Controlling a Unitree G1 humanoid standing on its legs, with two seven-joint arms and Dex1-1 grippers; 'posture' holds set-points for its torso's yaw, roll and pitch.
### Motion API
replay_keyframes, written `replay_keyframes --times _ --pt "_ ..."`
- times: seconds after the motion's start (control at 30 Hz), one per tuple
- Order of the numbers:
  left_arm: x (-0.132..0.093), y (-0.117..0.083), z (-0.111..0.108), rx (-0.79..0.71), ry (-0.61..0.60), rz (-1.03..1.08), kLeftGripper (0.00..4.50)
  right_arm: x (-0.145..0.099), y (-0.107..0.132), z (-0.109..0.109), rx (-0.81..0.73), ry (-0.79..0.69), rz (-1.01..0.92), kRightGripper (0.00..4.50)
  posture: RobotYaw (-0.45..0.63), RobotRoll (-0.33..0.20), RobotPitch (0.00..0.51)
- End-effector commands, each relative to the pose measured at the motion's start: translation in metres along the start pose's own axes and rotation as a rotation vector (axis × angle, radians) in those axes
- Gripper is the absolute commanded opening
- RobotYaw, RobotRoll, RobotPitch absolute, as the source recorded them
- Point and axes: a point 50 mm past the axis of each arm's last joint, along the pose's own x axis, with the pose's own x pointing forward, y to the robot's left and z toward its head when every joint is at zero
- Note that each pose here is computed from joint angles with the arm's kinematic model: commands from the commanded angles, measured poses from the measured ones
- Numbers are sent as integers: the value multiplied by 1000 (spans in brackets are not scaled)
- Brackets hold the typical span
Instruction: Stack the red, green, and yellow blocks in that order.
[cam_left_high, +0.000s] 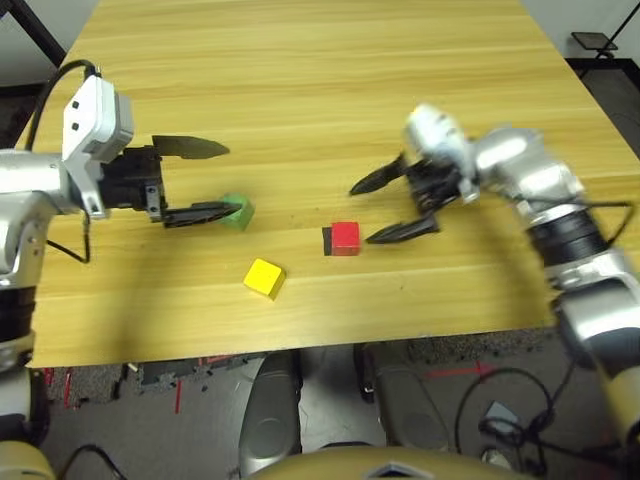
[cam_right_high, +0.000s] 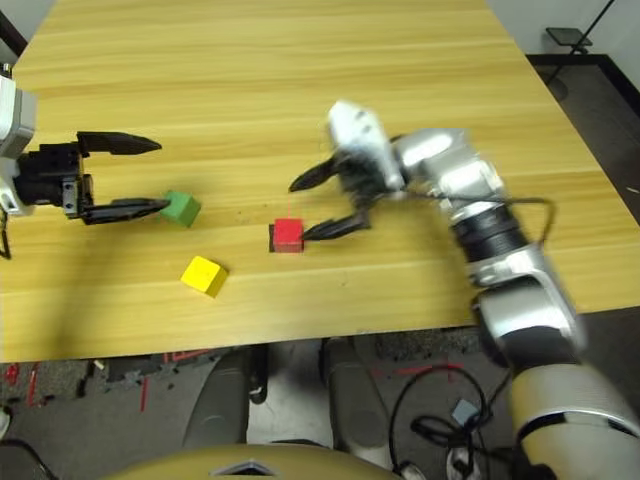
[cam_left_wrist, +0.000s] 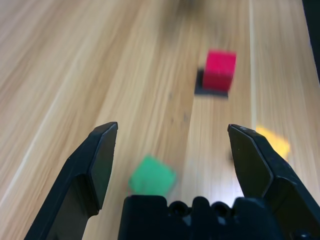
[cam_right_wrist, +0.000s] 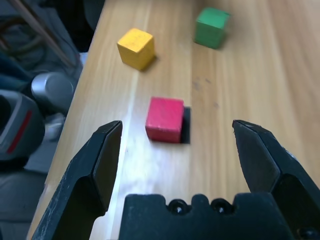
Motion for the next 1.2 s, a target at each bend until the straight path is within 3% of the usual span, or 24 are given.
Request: replay_keyframes --times 0.03,0.3,0.6,0.93,1.2 --pt "-1 5 -8 35 79 -46 4500 -5 3 0 18 23 20 4453 62 -148 188" --pt "27 26 -21 71 150 -51 4500 -5 18 -1 70 -3 18 4453 -14 -142 180" --pt "43 40 -31 159 251 -68 4500 -5 29 -2 104 -11 -14 4453 -72 -141 180" --pt "48 33 -37 198 289 -182 4500 -3 33 -2 118 -24 -32 4453 -80 -138 186" --pt "54 41 -40 243 314 -115 4500 3 34 1 117 -48 -29 4453 -84 -134 192"
